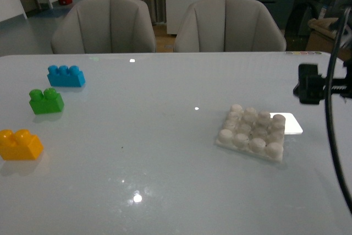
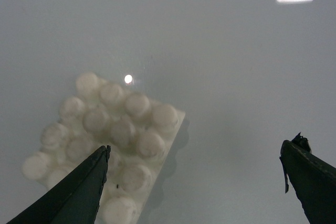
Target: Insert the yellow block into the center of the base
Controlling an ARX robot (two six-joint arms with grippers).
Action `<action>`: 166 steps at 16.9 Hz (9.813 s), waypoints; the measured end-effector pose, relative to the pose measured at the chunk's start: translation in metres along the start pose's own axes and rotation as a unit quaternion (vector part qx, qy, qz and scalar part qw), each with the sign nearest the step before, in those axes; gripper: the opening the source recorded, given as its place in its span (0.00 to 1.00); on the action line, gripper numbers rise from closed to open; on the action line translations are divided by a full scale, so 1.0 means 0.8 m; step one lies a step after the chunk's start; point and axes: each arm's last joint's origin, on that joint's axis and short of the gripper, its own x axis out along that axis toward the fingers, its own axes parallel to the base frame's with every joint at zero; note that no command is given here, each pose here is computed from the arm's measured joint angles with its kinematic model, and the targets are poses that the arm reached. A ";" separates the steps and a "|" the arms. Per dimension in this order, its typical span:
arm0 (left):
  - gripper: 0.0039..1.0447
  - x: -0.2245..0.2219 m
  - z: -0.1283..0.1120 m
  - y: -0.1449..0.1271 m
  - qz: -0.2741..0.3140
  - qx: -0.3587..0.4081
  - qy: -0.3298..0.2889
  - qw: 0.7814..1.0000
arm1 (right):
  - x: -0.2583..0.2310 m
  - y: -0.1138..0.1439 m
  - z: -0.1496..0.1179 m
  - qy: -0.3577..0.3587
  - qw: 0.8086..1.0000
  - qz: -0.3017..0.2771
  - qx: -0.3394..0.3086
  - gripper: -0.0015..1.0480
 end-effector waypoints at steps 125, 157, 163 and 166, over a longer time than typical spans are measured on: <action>0.94 0.000 -0.002 0.000 0.004 -0.001 0.011 1.000 | -0.310 0.006 -0.204 -0.336 0.941 -0.031 -0.031 0.94; 0.94 0.346 -0.074 0.072 -0.025 -0.029 0.337 0.941 | -0.310 0.006 -0.204 -0.336 0.941 -0.031 -0.031 0.94; 0.94 0.345 -0.090 0.104 0.012 -0.026 0.351 0.936 | -0.310 0.006 -0.204 -0.336 0.941 -0.031 -0.031 0.94; 0.94 0.344 -0.103 0.108 0.013 -0.030 0.361 0.932 | -0.310 0.006 -0.204 -0.336 0.941 -0.031 -0.031 0.94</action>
